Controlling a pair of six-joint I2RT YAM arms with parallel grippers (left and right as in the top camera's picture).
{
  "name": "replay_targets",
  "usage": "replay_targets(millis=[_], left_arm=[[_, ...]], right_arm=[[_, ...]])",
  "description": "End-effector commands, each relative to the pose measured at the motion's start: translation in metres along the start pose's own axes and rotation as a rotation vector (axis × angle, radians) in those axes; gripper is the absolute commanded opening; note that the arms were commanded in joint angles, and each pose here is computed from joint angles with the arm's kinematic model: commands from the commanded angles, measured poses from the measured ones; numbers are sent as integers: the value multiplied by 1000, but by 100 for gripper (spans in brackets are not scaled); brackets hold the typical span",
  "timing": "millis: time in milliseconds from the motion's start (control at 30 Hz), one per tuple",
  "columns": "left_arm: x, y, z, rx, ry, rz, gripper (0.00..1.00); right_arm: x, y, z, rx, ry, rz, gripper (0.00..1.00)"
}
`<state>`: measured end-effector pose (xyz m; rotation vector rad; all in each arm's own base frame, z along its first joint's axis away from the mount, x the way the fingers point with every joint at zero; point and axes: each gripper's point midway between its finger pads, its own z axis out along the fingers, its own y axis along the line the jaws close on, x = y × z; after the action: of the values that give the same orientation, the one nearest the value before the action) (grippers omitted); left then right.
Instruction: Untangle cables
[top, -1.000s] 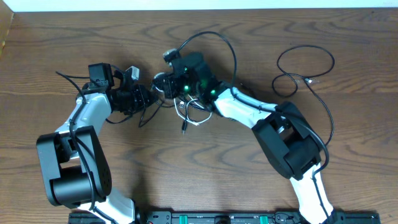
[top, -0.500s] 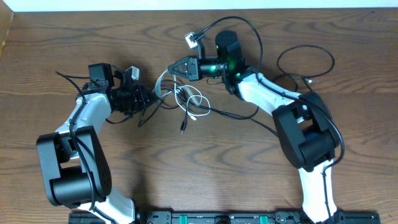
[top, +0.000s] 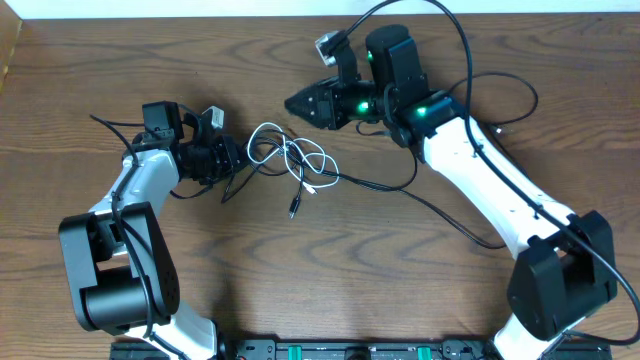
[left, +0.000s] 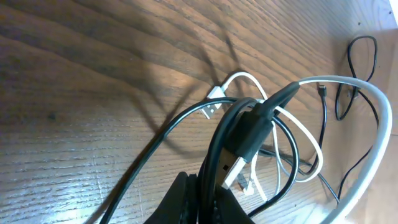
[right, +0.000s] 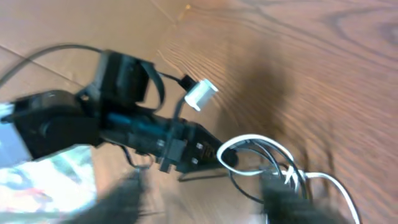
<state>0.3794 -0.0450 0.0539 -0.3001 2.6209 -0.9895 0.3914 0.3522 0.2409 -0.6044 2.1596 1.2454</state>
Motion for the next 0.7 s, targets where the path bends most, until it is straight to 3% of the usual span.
replay_targets(millis=[0,100,267,433,467,667], left_arm=[[-1,5,1,-8,2,-11,8],[-1,5,1,-8,2,-12,8],[-1,5,1,-7,2,-12,8],[-1,5,1,-7,2,-12,8],[-1,5,1,-7,2,-12,7],[-1,4,1,-7,1,-12,8]], right_arm=[[18,-8,15,57,49,-25,89],[33,-3,32,41,87,4,99],[58,-13,70,106,108,182,99],[69,-37,102,141,63,480,99],[69,-43,111,132,42,562,99],[62,-44,125,72,-5,672,85]])
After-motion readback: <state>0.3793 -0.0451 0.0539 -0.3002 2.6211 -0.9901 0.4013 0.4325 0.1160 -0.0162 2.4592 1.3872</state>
